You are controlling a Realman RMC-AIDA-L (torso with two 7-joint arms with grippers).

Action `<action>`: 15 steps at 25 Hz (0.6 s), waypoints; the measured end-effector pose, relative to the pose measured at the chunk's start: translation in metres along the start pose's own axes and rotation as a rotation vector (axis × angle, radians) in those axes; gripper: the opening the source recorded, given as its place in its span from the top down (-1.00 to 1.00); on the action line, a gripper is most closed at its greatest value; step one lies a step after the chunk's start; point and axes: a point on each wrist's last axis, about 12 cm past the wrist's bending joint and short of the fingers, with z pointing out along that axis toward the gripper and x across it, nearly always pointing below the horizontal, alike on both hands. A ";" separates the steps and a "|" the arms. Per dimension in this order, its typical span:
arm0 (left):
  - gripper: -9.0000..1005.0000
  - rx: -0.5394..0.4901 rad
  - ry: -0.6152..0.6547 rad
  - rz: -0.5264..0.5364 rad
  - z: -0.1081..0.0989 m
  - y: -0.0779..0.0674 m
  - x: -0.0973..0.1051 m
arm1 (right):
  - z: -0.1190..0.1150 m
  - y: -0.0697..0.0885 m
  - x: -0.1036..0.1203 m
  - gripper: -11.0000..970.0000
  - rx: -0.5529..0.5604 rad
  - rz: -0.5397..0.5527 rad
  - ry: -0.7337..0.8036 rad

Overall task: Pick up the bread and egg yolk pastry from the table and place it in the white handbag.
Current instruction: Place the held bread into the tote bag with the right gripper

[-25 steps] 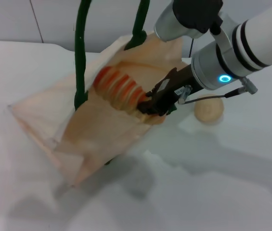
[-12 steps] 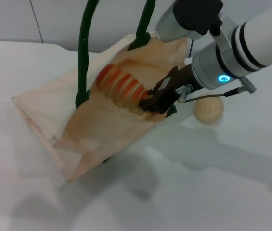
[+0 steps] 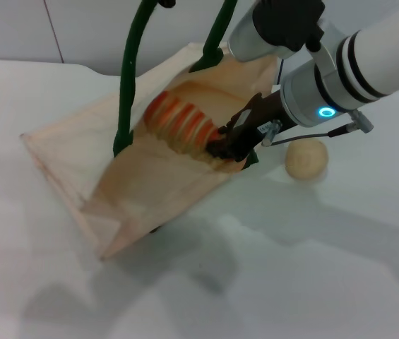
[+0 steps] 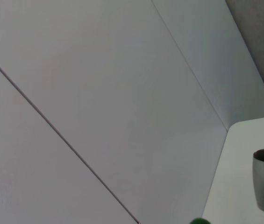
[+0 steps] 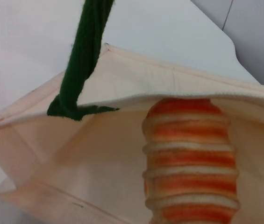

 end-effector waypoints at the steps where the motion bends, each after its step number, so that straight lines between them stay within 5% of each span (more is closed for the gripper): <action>1: 0.74 0.001 -0.002 0.000 0.000 0.000 0.000 | 0.000 0.000 0.000 0.47 0.000 -0.001 -0.001; 15: 0.74 0.016 -0.034 -0.008 0.001 -0.004 -0.006 | -0.003 -0.007 -0.001 0.49 0.020 0.016 -0.013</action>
